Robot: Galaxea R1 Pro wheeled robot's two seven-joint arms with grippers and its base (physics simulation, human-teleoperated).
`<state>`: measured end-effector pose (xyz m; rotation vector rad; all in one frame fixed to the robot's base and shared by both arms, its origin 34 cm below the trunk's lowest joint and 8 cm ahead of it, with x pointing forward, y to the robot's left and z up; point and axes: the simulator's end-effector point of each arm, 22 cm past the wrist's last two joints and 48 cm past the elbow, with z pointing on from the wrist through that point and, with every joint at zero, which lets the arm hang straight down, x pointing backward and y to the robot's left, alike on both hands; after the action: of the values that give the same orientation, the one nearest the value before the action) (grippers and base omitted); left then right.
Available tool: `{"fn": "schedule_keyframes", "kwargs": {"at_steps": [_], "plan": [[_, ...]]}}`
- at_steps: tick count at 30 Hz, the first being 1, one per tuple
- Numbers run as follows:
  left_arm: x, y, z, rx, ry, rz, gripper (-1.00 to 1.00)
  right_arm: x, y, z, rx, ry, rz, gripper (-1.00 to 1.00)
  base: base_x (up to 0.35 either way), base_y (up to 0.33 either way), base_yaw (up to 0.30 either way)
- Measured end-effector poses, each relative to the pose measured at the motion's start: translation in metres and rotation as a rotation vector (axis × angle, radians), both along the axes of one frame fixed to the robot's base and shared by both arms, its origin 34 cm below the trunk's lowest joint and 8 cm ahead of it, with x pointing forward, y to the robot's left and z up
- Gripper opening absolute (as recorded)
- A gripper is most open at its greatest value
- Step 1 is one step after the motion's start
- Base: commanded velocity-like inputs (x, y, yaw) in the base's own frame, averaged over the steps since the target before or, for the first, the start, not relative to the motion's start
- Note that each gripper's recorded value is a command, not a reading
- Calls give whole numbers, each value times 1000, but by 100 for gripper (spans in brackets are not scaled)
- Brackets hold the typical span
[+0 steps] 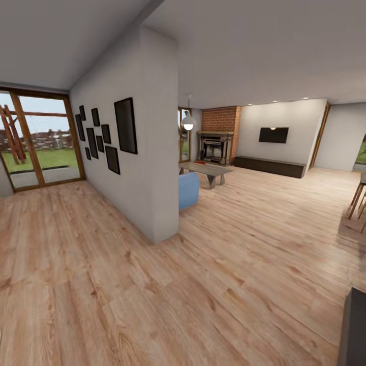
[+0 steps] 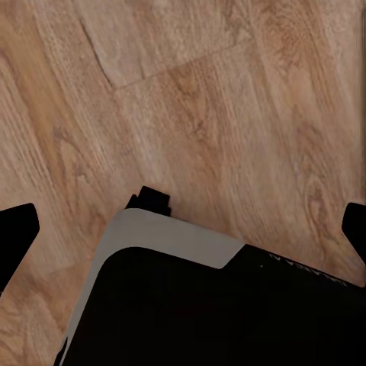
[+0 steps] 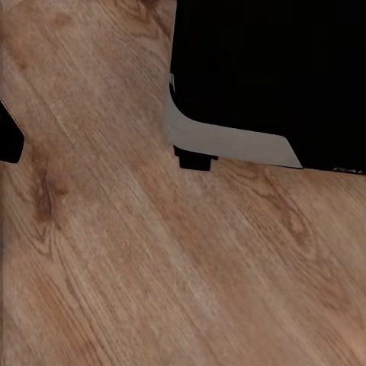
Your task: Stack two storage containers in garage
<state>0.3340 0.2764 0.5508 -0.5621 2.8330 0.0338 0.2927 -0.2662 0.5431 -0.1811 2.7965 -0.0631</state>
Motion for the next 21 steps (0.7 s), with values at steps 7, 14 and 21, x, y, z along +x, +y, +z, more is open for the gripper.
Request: {"fn": "schedule_keyframes", "kwargs": {"at_steps": [7, 14, 21], "plan": [[0, 0, 0, 0, 0, 0, 100, 0, 0, 0, 1, 2, -5, 100, 322, 0, 0], [0, 0, 0, 0, 0, 0, 100, 0, 1, 0, 2, 2, -1, 100, 322, 0, 0], [0, 0, 0, 0, 0, 0, 100, 0, 6, 0, 11, 1, 6, 100, 322, 0, -2]]}}
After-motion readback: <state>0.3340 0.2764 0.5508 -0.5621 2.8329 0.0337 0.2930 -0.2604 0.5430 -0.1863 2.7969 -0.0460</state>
